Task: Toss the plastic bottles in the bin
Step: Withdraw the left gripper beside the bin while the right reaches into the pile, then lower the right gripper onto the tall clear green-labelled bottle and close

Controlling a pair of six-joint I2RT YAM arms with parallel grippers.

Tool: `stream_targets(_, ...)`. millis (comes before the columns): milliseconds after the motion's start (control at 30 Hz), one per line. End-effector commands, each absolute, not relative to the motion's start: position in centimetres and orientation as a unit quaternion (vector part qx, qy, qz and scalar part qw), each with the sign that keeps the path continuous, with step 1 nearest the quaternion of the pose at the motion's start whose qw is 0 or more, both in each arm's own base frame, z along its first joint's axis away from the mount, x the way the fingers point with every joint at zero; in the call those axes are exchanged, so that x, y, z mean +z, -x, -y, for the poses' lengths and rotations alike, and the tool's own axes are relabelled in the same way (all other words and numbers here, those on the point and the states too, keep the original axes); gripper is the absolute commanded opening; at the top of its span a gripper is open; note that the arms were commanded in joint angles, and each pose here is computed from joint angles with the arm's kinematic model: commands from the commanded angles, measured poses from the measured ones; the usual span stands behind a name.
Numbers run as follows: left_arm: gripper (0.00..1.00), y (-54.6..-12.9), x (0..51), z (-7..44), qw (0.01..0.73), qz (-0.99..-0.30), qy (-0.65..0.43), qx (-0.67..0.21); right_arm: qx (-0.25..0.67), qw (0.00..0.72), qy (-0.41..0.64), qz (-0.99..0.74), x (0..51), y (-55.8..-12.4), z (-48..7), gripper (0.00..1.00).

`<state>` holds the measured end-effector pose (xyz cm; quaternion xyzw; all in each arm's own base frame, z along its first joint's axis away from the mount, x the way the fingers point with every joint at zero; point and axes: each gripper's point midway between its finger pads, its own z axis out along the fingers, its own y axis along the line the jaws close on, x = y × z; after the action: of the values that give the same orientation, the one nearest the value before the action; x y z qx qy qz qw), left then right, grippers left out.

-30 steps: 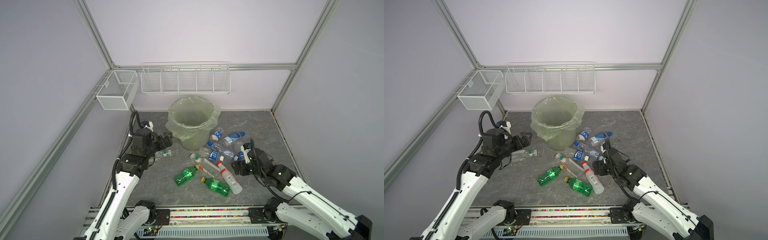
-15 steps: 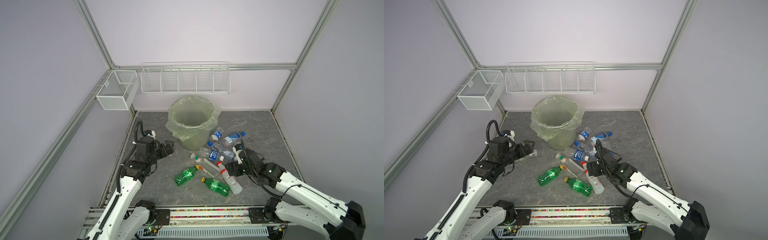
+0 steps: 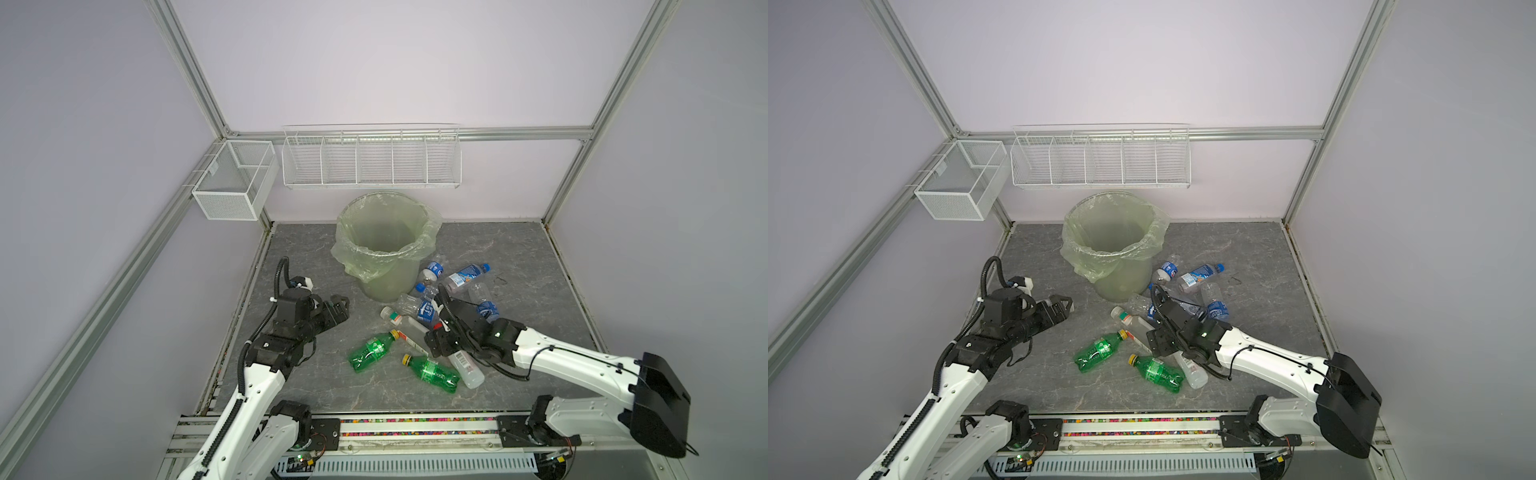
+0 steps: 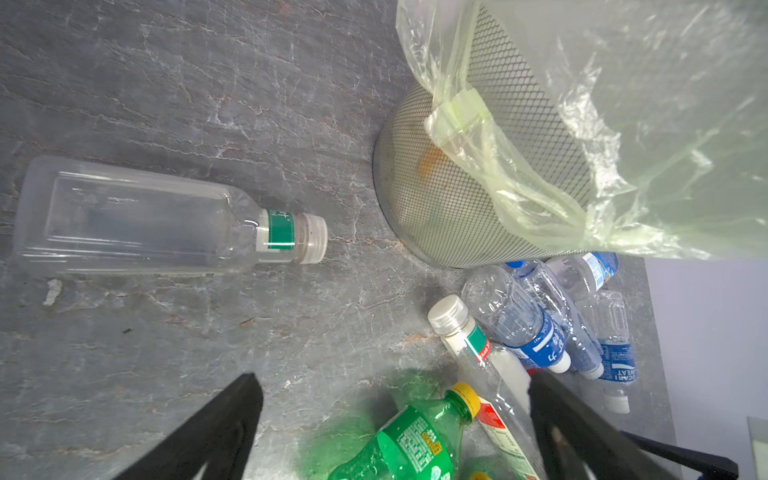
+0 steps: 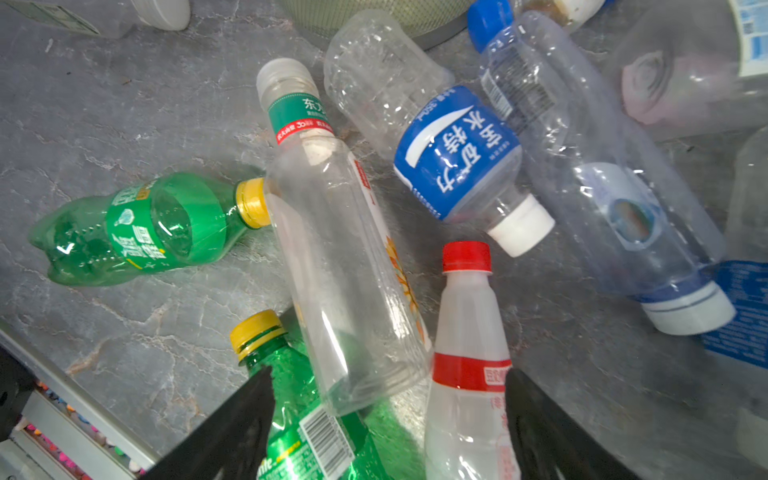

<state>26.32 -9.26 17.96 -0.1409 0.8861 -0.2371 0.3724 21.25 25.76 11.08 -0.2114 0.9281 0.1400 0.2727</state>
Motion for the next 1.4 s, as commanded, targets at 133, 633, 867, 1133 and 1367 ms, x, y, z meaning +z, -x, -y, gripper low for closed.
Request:
stream_targets(133,1.00,-25.7,17.6,8.5,0.386,-0.878,0.160,-0.234,0.161,0.281,0.241,-0.915,11.7,-21.7,-29.1,0.88)
stream_targets(633,1.00,-25.9,16.5,8.6,0.377,-0.881,0.165,-0.233,0.126,0.240,0.270,-0.924,8.8,-22.0,-30.5,0.92)
stream_targets(867,1.00,-25.9,16.2,8.6,0.375,-0.880,0.168,-0.236,0.101,0.233,0.274,-0.928,7.9,-22.3,-30.0,0.93)
stream_targets(1133,1.00,-25.7,16.0,8.3,0.377,-0.884,0.165,-0.223,0.098,0.231,0.273,-0.929,7.5,-22.3,-30.0,0.94)
stream_targets(1367,1.00,-25.6,15.5,8.1,0.374,-0.884,0.170,-0.221,0.092,0.220,0.280,-0.930,6.2,-22.0,-30.1,0.98)
